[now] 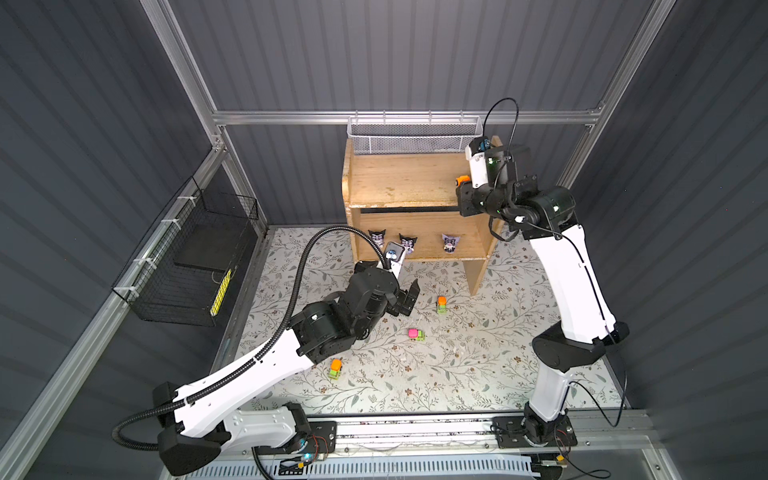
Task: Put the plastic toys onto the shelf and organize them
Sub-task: 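Lower the orange bulldozer onto the top shelf beside the truck, then open the right gripper and withdraw it toward the orange-and-green toy car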
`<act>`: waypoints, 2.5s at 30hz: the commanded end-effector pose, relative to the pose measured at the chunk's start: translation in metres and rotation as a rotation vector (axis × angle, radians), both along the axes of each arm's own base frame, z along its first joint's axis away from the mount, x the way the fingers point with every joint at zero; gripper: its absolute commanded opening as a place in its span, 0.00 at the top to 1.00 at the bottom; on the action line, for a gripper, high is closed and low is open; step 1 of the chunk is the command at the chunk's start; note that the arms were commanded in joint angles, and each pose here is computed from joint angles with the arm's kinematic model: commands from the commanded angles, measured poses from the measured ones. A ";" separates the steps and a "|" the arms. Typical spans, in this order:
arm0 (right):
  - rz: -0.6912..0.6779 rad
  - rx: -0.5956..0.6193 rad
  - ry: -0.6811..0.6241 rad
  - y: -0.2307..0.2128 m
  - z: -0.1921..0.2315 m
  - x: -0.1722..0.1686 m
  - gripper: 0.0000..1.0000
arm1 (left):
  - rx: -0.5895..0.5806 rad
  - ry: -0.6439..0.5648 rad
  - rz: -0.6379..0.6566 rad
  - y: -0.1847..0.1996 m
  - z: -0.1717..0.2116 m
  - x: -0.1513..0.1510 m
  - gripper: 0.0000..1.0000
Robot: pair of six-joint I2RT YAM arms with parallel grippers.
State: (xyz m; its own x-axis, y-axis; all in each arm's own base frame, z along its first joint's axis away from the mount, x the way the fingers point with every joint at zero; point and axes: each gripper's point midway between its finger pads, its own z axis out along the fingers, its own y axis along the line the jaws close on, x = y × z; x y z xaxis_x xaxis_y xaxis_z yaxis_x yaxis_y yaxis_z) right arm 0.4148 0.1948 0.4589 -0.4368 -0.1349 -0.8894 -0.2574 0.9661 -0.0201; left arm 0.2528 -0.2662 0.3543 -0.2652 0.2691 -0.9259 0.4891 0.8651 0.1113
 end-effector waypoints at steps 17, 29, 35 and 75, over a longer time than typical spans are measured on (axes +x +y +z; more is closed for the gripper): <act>-0.015 0.038 0.008 0.000 -0.003 0.012 0.63 | 0.005 -0.019 0.012 0.010 0.002 0.001 0.00; -0.009 0.060 0.007 0.001 -0.001 0.011 0.52 | -0.008 -0.023 0.010 0.015 0.005 -0.002 0.00; -0.006 0.077 -0.009 0.000 0.006 0.008 0.47 | -0.006 -0.020 -0.006 0.013 0.002 -0.003 0.00; 0.002 0.145 0.045 -0.036 -0.089 -0.159 0.35 | -0.208 0.279 -0.084 0.040 -0.087 -0.066 0.00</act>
State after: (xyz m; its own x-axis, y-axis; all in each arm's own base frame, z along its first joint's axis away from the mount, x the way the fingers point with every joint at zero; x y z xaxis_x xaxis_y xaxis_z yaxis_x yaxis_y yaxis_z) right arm 0.2629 0.1652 0.3759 -0.4846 -0.0996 -0.8691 -0.3072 0.9496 0.0624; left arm 0.1997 -0.2199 0.2875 -0.4328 0.1456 -0.8896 0.5324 0.8376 -0.1220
